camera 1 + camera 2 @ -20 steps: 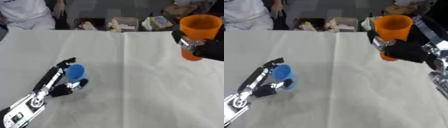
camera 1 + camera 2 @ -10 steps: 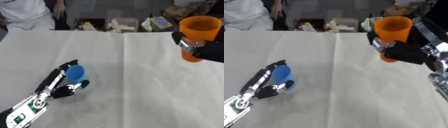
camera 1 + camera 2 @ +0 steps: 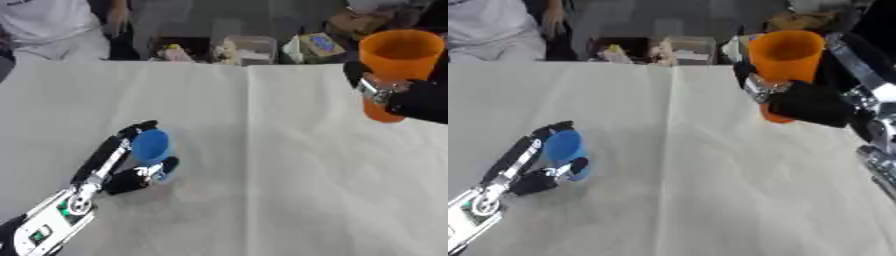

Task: Pour the contents of one cup into another cup.

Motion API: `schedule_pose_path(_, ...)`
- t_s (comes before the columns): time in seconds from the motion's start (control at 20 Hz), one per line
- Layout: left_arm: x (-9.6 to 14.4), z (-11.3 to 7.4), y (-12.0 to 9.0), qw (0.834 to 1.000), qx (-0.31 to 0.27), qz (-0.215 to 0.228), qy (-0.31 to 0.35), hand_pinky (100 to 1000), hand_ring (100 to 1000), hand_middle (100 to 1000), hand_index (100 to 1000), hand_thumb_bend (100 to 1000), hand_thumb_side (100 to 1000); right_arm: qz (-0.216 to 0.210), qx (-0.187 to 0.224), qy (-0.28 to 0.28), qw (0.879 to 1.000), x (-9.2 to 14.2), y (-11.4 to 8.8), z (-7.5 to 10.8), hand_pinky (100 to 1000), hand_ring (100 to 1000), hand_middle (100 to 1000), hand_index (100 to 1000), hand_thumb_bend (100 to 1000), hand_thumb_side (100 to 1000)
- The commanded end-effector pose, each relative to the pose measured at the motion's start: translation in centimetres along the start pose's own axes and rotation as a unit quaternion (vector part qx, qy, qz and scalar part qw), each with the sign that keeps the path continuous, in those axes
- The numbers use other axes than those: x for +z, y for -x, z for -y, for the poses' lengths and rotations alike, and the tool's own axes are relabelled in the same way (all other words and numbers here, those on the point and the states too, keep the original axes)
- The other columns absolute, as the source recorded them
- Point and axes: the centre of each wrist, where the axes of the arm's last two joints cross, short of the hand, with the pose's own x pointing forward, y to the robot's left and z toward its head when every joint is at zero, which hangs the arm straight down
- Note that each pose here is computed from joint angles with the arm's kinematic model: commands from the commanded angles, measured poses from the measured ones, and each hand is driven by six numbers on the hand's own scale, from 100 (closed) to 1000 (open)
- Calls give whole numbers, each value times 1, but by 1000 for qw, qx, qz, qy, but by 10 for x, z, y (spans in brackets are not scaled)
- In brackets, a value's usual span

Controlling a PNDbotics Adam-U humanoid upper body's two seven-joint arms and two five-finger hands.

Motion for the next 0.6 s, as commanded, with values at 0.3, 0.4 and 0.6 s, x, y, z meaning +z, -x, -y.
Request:
schedule_pose_path(0.3, -3, -5, 1, 1000, -5, -2, 13, 612, 795, 858, 991, 626, 799, 17, 5, 9, 1000, 1, -8, 5, 498, 487, 496, 597, 100, 329)
schedule_pose_path(0.4, -3, -4, 1, 1000, -5, -1, 19, 652, 823, 884, 1000, 632, 807, 16, 5, 10, 1000, 1, -8, 5, 498, 487, 496, 597, 100, 329)
schedule_pose_path(0.6, -3, -4, 1, 1000, -2, 4, 26, 695, 846, 896, 1000, 652, 817, 16, 5, 10, 1000, 1, -9, 5, 498, 487, 496, 598, 100, 326)
